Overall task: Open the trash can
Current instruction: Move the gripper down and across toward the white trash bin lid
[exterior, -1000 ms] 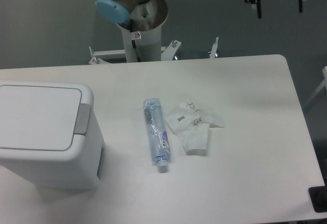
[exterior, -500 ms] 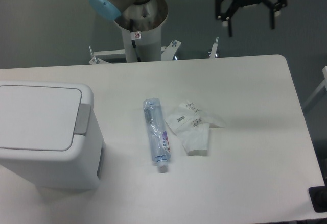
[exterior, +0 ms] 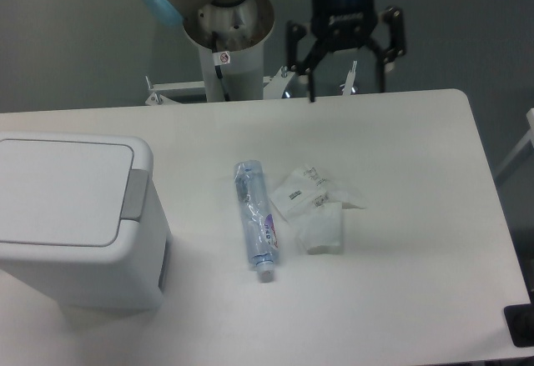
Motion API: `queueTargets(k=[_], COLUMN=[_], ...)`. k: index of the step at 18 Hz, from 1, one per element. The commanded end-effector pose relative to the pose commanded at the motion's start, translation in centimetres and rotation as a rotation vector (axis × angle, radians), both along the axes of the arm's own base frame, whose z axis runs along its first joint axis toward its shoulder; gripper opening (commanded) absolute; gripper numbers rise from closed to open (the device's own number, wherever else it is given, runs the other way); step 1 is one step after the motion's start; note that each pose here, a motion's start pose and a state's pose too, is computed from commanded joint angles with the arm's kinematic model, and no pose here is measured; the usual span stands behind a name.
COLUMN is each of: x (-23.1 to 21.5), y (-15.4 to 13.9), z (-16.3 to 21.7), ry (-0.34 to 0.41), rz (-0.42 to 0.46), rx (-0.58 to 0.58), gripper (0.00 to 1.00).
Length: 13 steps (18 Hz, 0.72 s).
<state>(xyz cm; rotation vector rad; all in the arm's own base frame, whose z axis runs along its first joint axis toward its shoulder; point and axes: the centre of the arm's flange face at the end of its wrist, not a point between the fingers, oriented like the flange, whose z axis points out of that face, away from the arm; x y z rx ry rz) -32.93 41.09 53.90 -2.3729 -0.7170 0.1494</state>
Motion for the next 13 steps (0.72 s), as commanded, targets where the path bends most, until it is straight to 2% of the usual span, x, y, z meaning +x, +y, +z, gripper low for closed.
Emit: queueTargets(k=[4,9,13], x=[2.4,4.0,5.4], y=[4.3,6.0,8.0], z=[-1.3,-2.0,-3.3], ry=[-0.143,-0.324,-0.396], rz=[0.038,0.047,0.039], rx=[0.084,0.174,0.171], gripper=[1.00,1.00,1.00])
